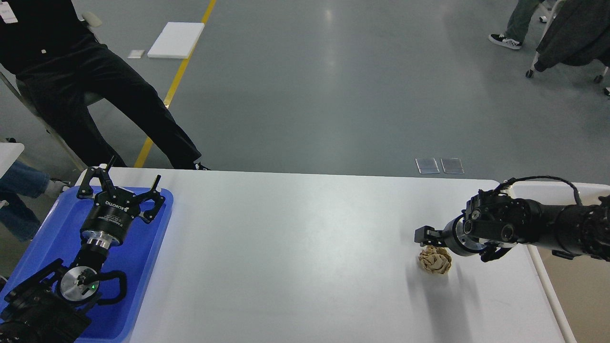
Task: Tidy desktop
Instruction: 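Close the right gripper around the crumpled paper ball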
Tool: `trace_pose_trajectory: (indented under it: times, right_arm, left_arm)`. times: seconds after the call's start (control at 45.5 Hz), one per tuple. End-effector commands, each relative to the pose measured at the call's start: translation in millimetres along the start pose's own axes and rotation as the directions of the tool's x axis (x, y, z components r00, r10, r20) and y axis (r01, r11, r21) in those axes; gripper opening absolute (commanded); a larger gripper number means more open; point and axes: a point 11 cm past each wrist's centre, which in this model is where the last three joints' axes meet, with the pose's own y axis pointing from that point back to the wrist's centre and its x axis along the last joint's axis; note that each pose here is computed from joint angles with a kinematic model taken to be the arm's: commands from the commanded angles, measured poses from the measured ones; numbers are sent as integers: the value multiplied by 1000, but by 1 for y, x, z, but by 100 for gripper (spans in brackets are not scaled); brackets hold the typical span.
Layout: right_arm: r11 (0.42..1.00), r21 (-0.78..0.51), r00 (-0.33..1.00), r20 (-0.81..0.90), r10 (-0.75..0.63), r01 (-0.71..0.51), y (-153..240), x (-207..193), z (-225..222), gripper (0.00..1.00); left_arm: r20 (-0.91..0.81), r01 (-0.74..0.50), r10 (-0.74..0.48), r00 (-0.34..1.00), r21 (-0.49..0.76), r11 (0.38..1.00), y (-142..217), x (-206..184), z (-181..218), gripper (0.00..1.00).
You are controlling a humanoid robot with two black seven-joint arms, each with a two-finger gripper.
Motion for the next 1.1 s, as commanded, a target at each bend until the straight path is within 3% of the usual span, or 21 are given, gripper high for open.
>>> trace_pose_trajectory:
  times: [0.0, 0.506, 0.748, 0.902, 1.034, 1.078]
  right_arm:
    - [1000, -31, 995, -101, -4, 1, -16, -18, 3, 100]
    - [999, -21, 997, -75, -32, 31, -23, -32, 1, 100]
    - [999, -29, 998, -44, 37, -39, -26, -24, 7, 100]
    - [999, -29, 999, -36, 34, -36, -31, -35, 9, 73]
    - [1000, -20, 999, -43, -3, 2, -30, -44, 5, 41]
    - [1000, -18, 999, -46, -14, 13, -30, -44, 4, 37]
  left_arm:
    - [0, 0, 0, 1000, 0, 1000, 0, 0, 0, 99]
    - [1, -3, 3, 1000, -1, 1000, 1, 1, 0, 99]
    - [1, -2, 2, 1000, -1, 1000, 1, 1, 0, 99]
    - [0, 0, 0, 1000, -1, 1000, 0, 0, 0, 99]
    - [0, -1, 1, 1000, -1, 1000, 1, 0, 0, 99]
    - [1, -2, 2, 1000, -1, 1000, 1, 1, 0, 99]
